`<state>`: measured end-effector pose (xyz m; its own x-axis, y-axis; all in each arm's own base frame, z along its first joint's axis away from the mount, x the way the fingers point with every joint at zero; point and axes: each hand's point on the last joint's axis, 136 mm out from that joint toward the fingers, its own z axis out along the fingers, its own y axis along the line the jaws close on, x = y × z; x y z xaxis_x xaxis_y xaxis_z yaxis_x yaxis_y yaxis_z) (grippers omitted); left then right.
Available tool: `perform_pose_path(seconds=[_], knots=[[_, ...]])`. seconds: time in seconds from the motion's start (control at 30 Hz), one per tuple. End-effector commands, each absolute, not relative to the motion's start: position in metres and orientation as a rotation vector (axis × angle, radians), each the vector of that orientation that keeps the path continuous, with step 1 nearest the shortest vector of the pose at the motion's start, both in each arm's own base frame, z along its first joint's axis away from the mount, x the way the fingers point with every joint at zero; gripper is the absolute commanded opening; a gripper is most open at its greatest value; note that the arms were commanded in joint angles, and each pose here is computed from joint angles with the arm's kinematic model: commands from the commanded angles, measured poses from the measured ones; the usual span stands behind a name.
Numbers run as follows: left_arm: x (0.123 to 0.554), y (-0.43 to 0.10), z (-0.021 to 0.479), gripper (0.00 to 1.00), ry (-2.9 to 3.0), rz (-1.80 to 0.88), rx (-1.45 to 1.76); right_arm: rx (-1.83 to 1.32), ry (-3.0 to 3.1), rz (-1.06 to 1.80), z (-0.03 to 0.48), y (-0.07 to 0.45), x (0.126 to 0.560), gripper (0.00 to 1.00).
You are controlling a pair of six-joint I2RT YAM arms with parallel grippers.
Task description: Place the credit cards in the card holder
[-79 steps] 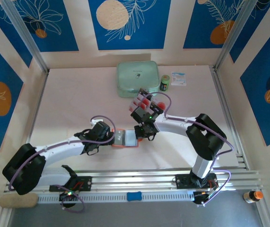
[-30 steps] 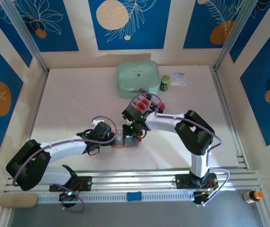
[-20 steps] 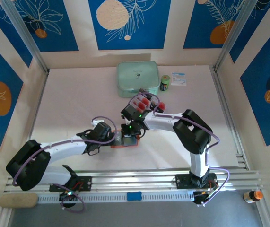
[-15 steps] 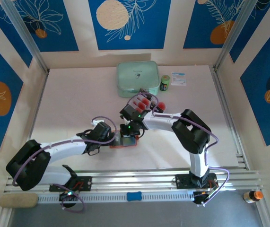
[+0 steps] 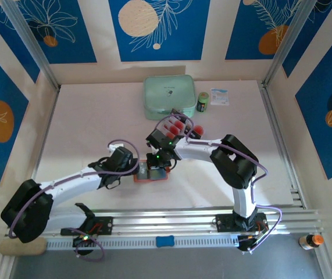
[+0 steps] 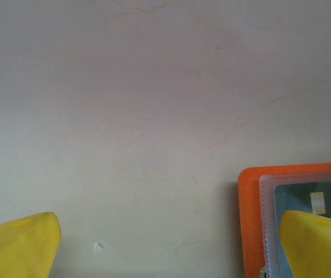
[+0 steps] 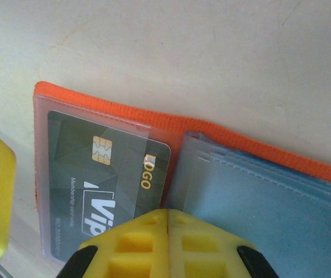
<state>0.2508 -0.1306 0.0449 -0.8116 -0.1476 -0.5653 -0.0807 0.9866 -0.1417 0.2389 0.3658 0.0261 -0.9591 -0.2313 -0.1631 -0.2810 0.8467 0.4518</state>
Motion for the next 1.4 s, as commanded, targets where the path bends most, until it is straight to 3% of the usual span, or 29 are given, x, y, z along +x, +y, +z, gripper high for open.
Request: perform_pose_path(seconds=[0.0,0.93,1.37], knots=[[0.246,-0.119,0.039,0.97,2.56,-0.081,-0.2,-0.394,2.967,0.704,0.017,0.362,0.231,0.0],[0.239,-0.124,0.002,0.97,2.641,-0.093,-0.188,-0.459,2.977,0.746,0.02,0.38,0.221,0.0],[0.251,-0.123,0.044,0.97,2.54,-0.134,-0.211,-0.422,2.966,0.732,0.026,0.369,0.228,0.0]])
